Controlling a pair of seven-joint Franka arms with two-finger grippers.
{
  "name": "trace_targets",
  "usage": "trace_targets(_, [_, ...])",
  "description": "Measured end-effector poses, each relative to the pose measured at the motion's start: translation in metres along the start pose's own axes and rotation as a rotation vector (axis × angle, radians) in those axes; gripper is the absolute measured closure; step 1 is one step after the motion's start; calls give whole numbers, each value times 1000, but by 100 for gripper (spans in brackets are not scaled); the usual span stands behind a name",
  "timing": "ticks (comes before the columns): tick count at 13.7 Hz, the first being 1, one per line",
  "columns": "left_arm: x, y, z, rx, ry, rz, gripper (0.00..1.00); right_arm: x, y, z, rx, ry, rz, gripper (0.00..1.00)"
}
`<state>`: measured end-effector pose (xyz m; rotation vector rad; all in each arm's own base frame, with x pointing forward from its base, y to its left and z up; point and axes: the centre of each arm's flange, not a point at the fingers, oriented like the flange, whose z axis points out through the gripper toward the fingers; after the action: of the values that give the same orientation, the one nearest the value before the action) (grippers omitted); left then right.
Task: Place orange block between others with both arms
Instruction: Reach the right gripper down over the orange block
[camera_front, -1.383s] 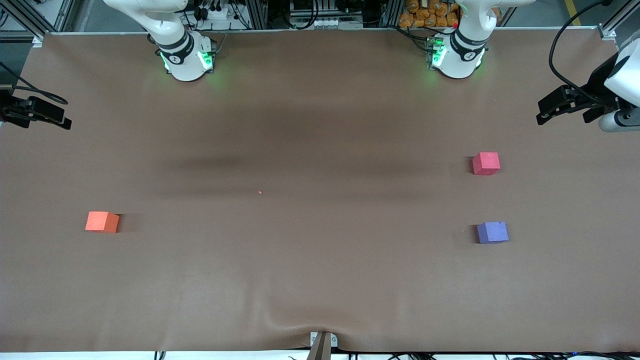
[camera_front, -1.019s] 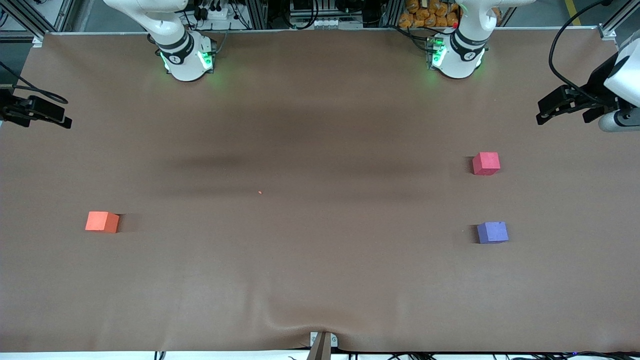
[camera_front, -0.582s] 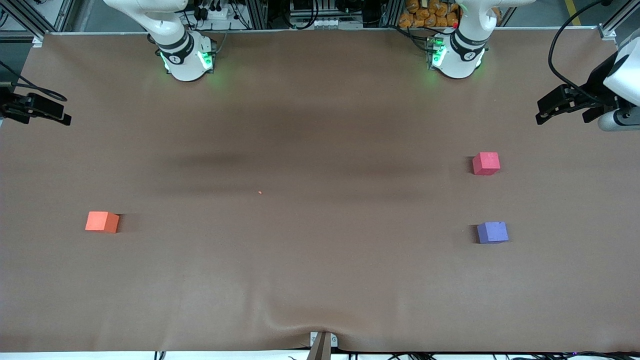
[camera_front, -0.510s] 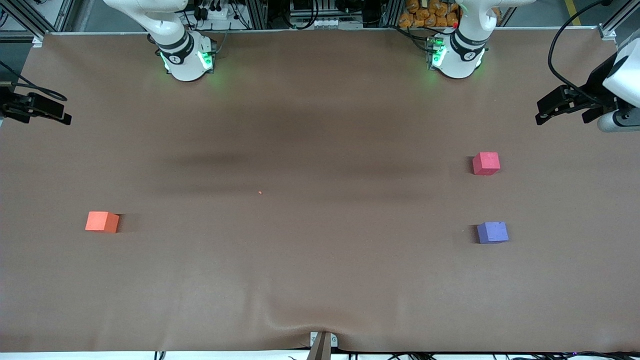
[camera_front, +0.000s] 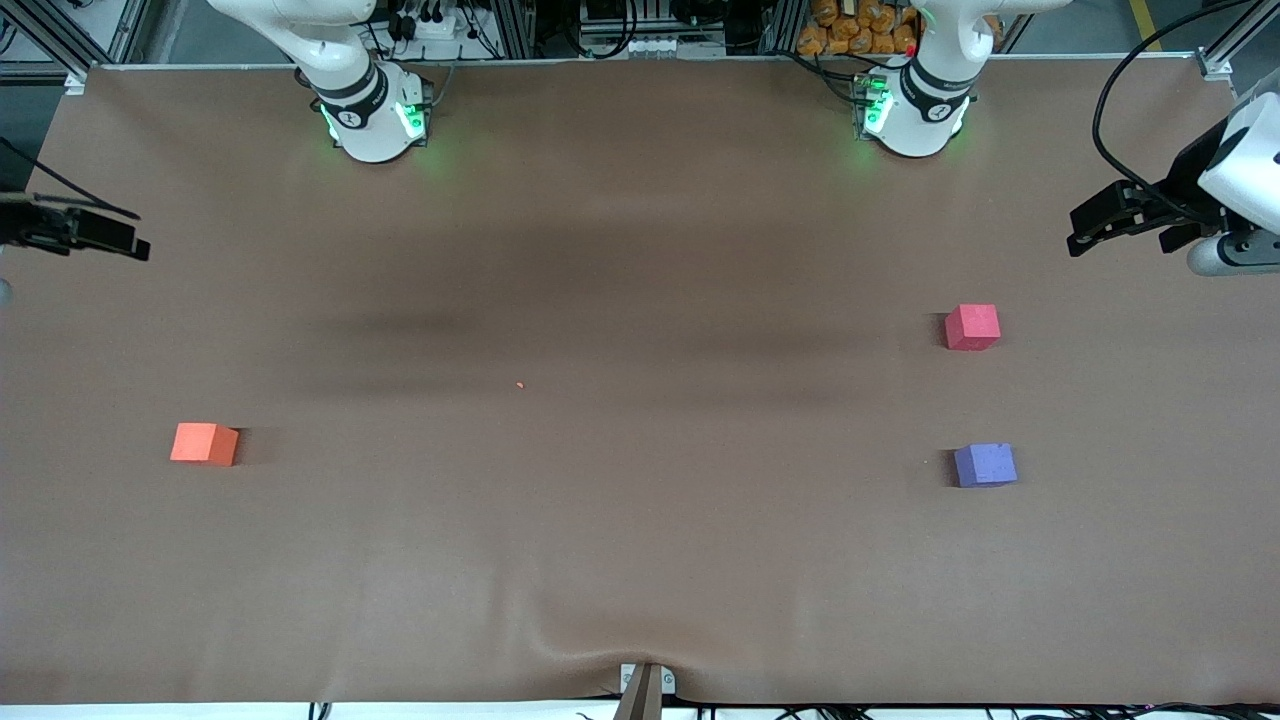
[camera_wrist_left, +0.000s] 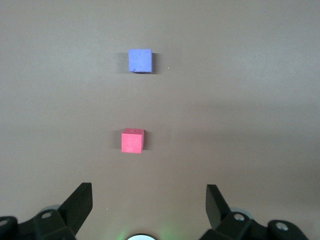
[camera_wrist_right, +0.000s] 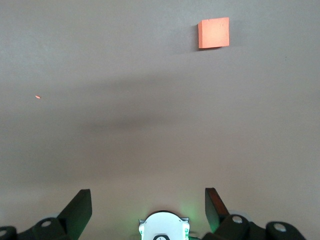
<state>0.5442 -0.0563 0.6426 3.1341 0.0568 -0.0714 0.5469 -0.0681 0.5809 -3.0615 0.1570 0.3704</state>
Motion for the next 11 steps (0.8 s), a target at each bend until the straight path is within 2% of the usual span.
trace_targets(4, [0, -1, 0, 0, 1, -1, 0, 38, 29, 54, 12, -91, 50, 0])
trace_targets(7, [1, -3, 0, 0, 1, -6, 0, 75, 60, 107, 23, -130, 84, 0])
trace_targets(9, [1, -7, -1, -1, 1, -12, 0, 95, 75, 137, 27, -133, 81, 0])
trace_targets(11, [1, -7, -1, -1, 2, -12, 0, 114, 83, 162, 0, -113, 78, 0])
